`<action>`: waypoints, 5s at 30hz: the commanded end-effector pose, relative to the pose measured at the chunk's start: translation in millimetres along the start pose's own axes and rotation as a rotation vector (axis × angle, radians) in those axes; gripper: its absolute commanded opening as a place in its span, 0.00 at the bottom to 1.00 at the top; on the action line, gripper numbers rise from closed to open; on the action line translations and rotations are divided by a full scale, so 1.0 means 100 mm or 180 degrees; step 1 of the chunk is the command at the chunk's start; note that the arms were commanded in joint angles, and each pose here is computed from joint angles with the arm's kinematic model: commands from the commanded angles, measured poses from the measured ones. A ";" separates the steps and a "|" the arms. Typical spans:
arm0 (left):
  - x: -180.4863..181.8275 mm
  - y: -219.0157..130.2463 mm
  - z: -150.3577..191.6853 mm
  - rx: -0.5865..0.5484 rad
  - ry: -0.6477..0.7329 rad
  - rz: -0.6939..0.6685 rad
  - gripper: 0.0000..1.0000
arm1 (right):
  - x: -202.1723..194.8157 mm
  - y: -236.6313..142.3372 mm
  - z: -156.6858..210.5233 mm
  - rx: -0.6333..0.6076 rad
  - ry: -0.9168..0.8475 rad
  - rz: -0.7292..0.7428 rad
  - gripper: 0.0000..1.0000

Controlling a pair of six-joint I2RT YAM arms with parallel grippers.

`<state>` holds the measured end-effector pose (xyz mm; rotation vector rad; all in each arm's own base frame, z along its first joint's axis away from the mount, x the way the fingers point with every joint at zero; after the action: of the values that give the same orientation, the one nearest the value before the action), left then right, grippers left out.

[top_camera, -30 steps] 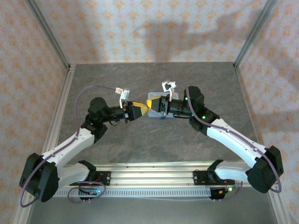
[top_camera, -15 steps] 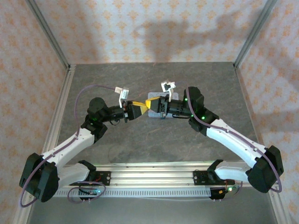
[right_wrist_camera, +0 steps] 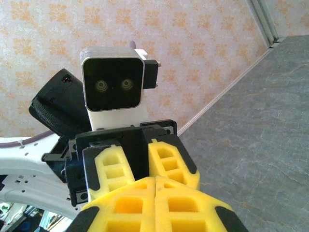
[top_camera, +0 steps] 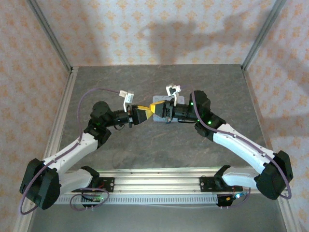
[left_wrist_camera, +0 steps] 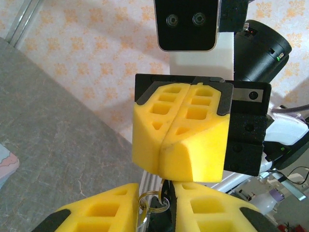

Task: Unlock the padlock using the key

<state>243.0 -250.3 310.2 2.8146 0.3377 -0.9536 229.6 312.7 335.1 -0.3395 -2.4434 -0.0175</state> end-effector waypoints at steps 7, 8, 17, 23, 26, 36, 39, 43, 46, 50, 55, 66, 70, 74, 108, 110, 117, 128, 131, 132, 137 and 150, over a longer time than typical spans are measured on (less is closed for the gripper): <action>-0.20 0.01 -0.08 -0.0001 0.0314 0.0068 0.00 | 0.07 0.02 -0.01 -0.0073 -0.0147 -0.0064 0.00; -0.18 0.00 -0.07 -0.0004 0.0331 0.0015 0.00 | 0.06 0.01 -0.02 -0.0094 -0.0153 -0.0034 0.00; -0.06 -0.13 0.04 -0.0005 0.0473 -0.0317 0.00 | 0.01 -0.11 -0.11 -0.0253 -0.0082 0.0243 0.20; -0.01 -0.19 0.10 0.0069 0.0565 -0.0482 0.00 | -0.02 -0.18 -0.20 -0.0344 0.0077 0.0468 0.32; 0.04 -0.24 0.14 0.0113 0.0613 -0.0630 0.00 | -0.21 -0.30 -0.21 -0.0400 0.0234 0.0937 0.44; 0.47 -0.59 0.51 0.0349 0.0759 -0.1521 0.00 | -1.28 -0.81 0.58 -0.0145 0.1052 0.2895 0.56; 0.62 -0.65 0.66 0.0404 0.0664 -0.1667 0.00 | -1.52 -0.77 0.90 0.0002 0.1033 0.3256 0.59; 0.73 -0.70 0.81 0.0420 0.0572 -0.1751 0.00 | -1.85 -0.64 1.21 0.0267 0.0883 0.3625 0.61; 0.79 -0.72 0.86 0.0433 0.0557 -0.1806 0.00 | -2.07 -0.56 1.29 0.0381 0.0661 0.3813 0.61; 0.85 -0.73 0.90 0.0467 0.0559 -0.1853 0.00 | -2.29 -0.48 1.31 0.0470 0.0382 0.4026 0.59; 0.92 -0.74 0.94 0.0504 0.0563 -0.1909 0.00 | -2.48 -0.31 1.33 0.0553 0.0232 0.4083 0.55; 0.93 -0.76 0.95 0.0584 0.0636 -0.1955 0.00 | -2.76 -0.13 1.43 0.0710 0.0368 0.4255 0.52; 0.94 -0.76 0.95 0.0583 0.0673 -0.1965 0.00 | -2.82 -0.13 1.45 0.0704 0.0411 0.4336 0.51; 0.94 -0.77 0.96 0.0596 0.0692 -0.1968 0.00 | -2.87 -0.16 1.44 0.0686 0.0442 0.4404 0.49; 0.96 -0.69 1.03 0.0652 0.0786 -0.1788 0.00 | -2.78 -0.12 1.18 0.0939 0.0588 0.4009 0.02; 0.96 -0.64 1.03 0.0626 0.0837 -0.1684 0.00 | -2.67 -0.07 1.15 0.1018 0.0677 0.3871 0.00; 1.00 -0.48 1.04 0.0556 0.1131 -0.1382 0.00 | -2.39 0.07 1.16 0.1304 0.1098 0.3506 0.00; 1.35 -0.33 1.04 0.0485 0.1190 -0.1432 0.00 | -2.14 0.31 1.06 0.1322 0.1820 0.2856 0.00; 1.45 -0.29 0.97 0.0269 0.1015 -0.1383 0.00 | -2.08 0.32 1.02 0.1313 0.1968 0.2731 0.00; 1.48 -0.27 0.97 0.0241 0.0996 -0.1372 0.00 | -2.05 0.32 1.00 0.1308 0.2010 0.2702 0.00; 1.53 -0.24 0.89 0.0035 0.1043 -0.1340 0.00 | -1.93 0.32 0.89 0.1246 0.2255 0.2487 0.00; 1.60 -0.17 0.63 -0.0237 0.0988 -0.0997 0.00 | -1.78 0.18 0.58 0.0920 0.2796 0.1963 0.00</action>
<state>321.3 -214.4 128.2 2.9159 0.9633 -0.6763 333.1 287.6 147.2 -0.8236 -1.3351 0.4441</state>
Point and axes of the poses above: each hand's point on the last joint's axis, 136 mm out from that joint toward the fingers, its own y axis out along the fingers, its own x axis along the line the jaws close on, z = x × y, the point moved 1 cm from there along -y, back along the fingers, and after that the axes turned 2 degrees about y, right-handed, at the moved point
